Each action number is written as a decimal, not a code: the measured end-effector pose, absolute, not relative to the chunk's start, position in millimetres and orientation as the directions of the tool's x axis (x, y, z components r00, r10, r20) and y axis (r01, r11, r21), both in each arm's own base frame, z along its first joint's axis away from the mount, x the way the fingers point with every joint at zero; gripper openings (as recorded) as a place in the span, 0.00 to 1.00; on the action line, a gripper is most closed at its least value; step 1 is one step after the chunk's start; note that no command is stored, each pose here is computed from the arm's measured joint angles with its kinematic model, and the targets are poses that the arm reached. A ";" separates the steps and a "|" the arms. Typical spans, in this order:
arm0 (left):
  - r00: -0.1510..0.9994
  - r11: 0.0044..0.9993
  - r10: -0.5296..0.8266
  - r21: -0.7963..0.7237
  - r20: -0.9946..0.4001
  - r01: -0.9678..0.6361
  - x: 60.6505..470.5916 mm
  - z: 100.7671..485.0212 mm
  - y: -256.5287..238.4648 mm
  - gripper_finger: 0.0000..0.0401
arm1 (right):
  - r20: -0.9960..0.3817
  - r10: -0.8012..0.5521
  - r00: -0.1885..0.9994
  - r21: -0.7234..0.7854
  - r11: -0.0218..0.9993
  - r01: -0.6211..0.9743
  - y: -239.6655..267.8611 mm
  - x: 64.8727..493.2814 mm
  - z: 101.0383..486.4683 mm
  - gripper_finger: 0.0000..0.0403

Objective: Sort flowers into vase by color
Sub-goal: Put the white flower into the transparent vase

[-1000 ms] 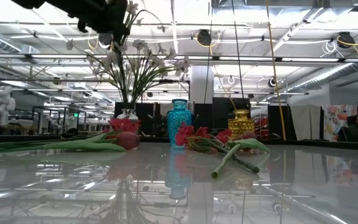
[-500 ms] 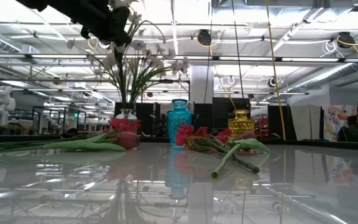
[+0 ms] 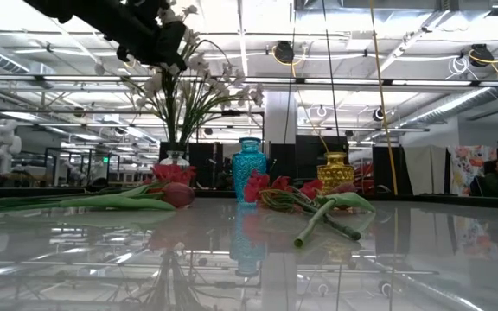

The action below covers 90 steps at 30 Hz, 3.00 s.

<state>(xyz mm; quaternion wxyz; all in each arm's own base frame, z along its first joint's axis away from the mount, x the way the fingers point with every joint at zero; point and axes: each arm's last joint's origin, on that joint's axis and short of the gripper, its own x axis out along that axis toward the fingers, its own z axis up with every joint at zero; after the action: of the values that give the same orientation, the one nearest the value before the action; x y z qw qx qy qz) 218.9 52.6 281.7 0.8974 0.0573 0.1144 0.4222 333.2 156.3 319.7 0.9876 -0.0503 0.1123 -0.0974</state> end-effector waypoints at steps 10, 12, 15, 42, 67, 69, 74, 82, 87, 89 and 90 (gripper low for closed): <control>0.631 0.657 0.754 0.226 -0.185 -0.719 218.9 278.6 48.8 0.49 | -0.212 -0.204 0.956 -0.121 0.976 0.181 156.3 333.2 319.7 0.53; 0.641 0.665 0.746 0.238 -0.180 -0.708 218.4 279.8 45.4 0.57 | -0.212 -0.204 0.956 -0.121 0.976 0.181 156.3 333.2 319.7 0.53; 0.637 0.662 0.748 0.262 -0.186 -0.702 216.6 279.8 40.4 0.68 | -0.212 -0.204 0.956 -0.121 0.976 0.181 156.3 333.2 319.7 0.53; 0.598 0.723 0.680 0.254 -0.425 -0.642 183.5 260.0 12.0 1.00 | -0.218 -0.201 0.955 -0.111 0.977 0.180 156.3 333.1 319.1 0.53; 0.723 0.810 0.520 -0.005 -0.455 -0.586 148.6 243.1 -68.7 1.00 | -0.260 -0.203 0.944 -0.148 0.974 0.169 157.1 331.0 314.3 0.53; 0.751 0.803 0.538 -0.040 -0.384 -0.595 147.3 237.6 -80.0 1.00 | -0.278 -0.206 0.938 -0.163 0.973 0.166 156.7 330.3 312.2 0.53; 0.743 0.752 0.642 -0.031 -0.191 -0.658 153.2 220.0 -98.8 0.96 | -0.291 -0.209 0.934 -0.174 0.971 0.164 156.3 329.8 310.6 0.53; 0.624 0.630 0.776 0.114 -0.086 -0.768 179.1 202.7 -93.5 0.75 | -0.272 -0.208 0.939 -0.173 0.971 0.165 156.4 330.7 312.8 0.53; 0.544 0.547 0.835 0.230 -0.082 -0.805 194.6 201.5 -78.1 0.61 | -0.271 -0.223 0.936 -0.182 0.967 0.178 152.4 332.5 312.8 0.53; 0.520 0.520 0.851 0.272 -0.079 -0.810 199.9 202.3 -73.4 0.55 | -0.271 -0.228 0.935 -0.182 0.966 0.182 150.8 333.2 312.8 0.53; 0.508 0.507 0.858 0.287 -0.078 -0.813 202.1 203.2 -71.0 0.53 | -0.272 -0.231 0.934 -0.182 0.966 0.186 149.6 333.7 312.8 0.53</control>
<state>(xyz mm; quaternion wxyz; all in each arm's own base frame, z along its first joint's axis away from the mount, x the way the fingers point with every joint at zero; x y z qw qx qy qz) 202.1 -71.0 203.2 0.8618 0.1071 0.1052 0.4846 333.7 149.6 312.8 0.9804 -0.0771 0.1469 -0.1062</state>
